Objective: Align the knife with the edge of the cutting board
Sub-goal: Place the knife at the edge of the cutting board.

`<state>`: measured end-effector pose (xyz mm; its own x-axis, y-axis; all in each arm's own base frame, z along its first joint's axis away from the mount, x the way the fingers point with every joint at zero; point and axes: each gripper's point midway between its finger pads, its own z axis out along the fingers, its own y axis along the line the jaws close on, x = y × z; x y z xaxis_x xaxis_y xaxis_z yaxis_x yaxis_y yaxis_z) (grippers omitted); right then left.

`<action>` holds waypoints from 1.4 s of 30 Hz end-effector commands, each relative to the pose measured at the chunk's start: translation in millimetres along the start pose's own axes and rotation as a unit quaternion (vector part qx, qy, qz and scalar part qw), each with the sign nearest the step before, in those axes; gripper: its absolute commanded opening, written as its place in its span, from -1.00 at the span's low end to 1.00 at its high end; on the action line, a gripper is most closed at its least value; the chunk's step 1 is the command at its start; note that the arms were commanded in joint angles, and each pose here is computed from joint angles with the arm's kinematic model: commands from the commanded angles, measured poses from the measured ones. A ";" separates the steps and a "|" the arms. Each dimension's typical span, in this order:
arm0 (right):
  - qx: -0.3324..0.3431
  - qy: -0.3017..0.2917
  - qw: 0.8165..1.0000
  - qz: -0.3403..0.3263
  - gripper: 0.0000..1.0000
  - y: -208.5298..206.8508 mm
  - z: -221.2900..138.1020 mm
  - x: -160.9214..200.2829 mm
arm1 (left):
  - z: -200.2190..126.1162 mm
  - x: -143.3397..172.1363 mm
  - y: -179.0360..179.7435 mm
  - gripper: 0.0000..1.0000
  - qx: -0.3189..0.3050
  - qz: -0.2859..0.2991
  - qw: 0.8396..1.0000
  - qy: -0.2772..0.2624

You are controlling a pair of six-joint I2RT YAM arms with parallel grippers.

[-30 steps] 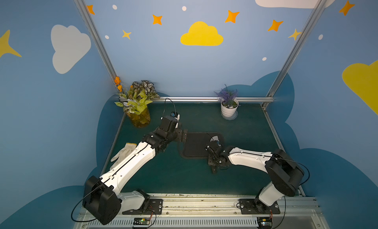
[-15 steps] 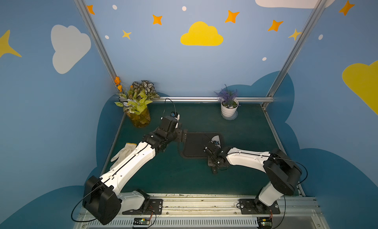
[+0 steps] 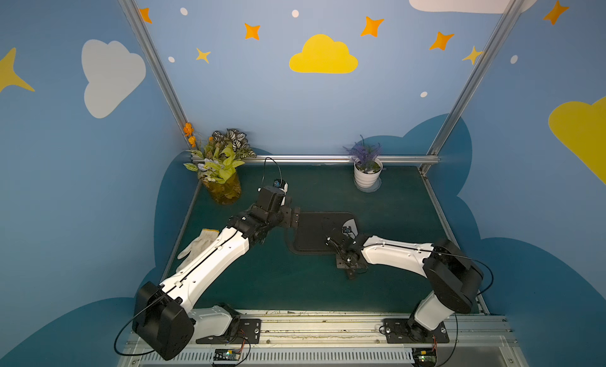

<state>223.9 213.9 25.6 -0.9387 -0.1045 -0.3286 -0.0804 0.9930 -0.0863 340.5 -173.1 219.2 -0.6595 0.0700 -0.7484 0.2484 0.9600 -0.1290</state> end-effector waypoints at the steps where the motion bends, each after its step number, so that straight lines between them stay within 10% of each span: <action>1: 0.003 -0.007 1.000 -0.005 -1.00 -0.4 -5.9 -8.9 | -2.7 -2.0 1.5 1.00 -0.005 0.006 1.000 0.000; 42: -0.014 0.013 0.999 0.042 -0.93 2.2 7.4 -18.3 | -3.1 -2.4 0.8 1.00 -0.004 0.005 1.000 -0.001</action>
<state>240.6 216.0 24.7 -0.9502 -0.0381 -0.3093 -0.0247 0.9986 -0.0472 340.7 -172.1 219.0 -0.6590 0.0704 -0.7488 0.2446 0.9616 -0.1248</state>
